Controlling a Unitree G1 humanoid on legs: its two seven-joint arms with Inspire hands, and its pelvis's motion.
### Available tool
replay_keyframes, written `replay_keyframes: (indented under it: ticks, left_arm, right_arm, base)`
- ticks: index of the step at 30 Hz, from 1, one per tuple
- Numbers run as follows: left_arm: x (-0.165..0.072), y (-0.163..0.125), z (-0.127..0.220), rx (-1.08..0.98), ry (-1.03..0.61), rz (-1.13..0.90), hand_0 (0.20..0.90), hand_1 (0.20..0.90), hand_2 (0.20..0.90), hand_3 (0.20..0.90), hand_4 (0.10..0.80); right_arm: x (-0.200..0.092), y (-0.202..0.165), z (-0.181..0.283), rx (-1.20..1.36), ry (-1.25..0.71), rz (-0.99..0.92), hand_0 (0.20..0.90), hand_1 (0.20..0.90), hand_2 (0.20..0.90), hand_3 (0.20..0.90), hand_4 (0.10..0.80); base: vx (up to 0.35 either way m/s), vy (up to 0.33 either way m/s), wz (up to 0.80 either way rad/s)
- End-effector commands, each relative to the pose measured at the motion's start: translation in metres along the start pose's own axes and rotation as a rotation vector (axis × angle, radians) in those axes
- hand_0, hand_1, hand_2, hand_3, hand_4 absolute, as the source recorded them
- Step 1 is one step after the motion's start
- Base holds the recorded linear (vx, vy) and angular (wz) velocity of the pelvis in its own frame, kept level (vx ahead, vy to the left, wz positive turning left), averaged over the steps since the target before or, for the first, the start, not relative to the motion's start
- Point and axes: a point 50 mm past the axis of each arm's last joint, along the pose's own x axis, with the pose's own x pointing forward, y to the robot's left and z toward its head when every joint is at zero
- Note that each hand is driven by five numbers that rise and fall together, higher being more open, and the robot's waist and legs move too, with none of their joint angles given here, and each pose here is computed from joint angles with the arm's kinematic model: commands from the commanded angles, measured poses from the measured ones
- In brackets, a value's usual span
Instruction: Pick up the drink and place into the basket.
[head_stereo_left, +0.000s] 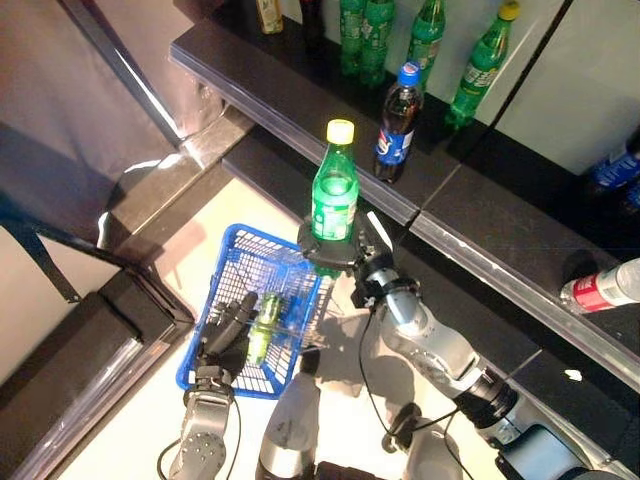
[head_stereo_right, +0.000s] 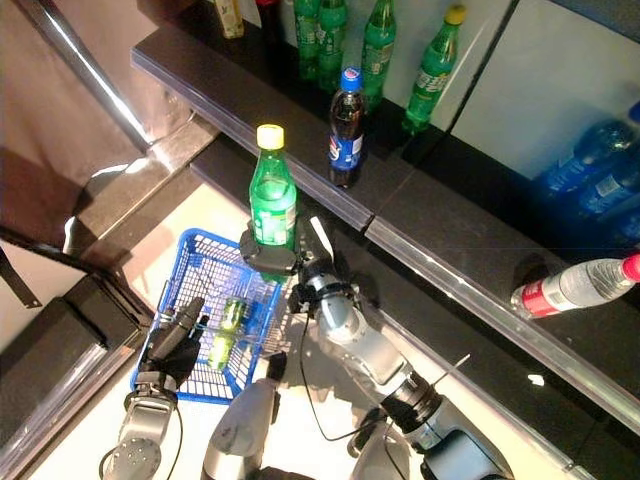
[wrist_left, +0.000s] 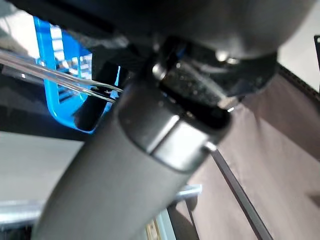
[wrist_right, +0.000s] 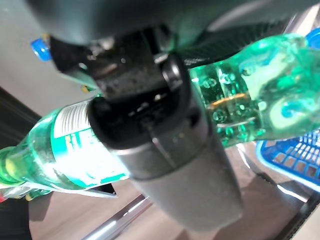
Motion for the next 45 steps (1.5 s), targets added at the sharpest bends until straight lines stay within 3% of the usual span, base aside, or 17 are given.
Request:
replay_keyframes:
  ticks: [1,10,14,19,28,39,45]
  left_arm:
    - [-0.001,-0.096,0.037,-0.109,-0.091,-0.64,0.3,0.3,0.3,0.2,0.1]
    - [-0.02,-0.168,0.03,-0.095,0.042,-1.08,0.3,0.3,0.3,0.2,0.1]
    - [-0.03,-0.186,0.03,-0.034,0.06,-1.218,0.3,0.3,0.3,0.2,0.1]
    - [-0.033,-0.197,0.039,0.127,-0.003,-1.303,0.3,0.3,0.3,0.2,0.1]
    - [-0.035,-0.198,0.046,0.099,0.022,-1.377,0.3,0.3,0.3,0.2,0.1]
    - [-0.039,-0.198,0.045,0.179,0.043,-1.473,0.3,0.3,0.3,0.2,0.1]
    - [-0.044,-0.197,0.039,0.193,0.088,-1.524,0.3,0.3,0.3,0.2,0.1]
  right_arm:
    - [0.003,0.041,0.044,0.128,-0.26,0.106,0.3,0.3,0.3,0.2,0.1]
    - [0.014,0.046,0.034,0.094,-0.248,0.031,0.3,0.3,0.3,0.2,0.1]
    - [0.02,0.047,0.03,0.067,-0.236,0.013,0.3,0.3,0.3,0.2,0.1]
    - [0.026,0.045,0.023,0.111,-0.204,-0.041,0.3,0.3,0.3,0.2,0.1]
    - [0.032,0.042,-0.008,0.136,-0.055,-0.079,0.3,0.3,0.3,0.2,0.1]
    - [0.021,0.085,-0.039,0.491,0.189,0.372,0.3,0.3,0.3,0.2,0.1]
    - [0.014,0.097,-0.045,0.455,0.229,0.508,0.3,0.3,0.3,0.2,0.1]
  base:
    - [-0.03,-0.033,0.11]
    - [-0.045,-0.037,0.19]
    - [-0.011,-0.01,0.07]
    - [0.004,-0.003,0.01]
    - [0.003,-0.004,0.06]
    - [-0.001,-0.002,0.01]
    - [-0.016,0.007,0.09]
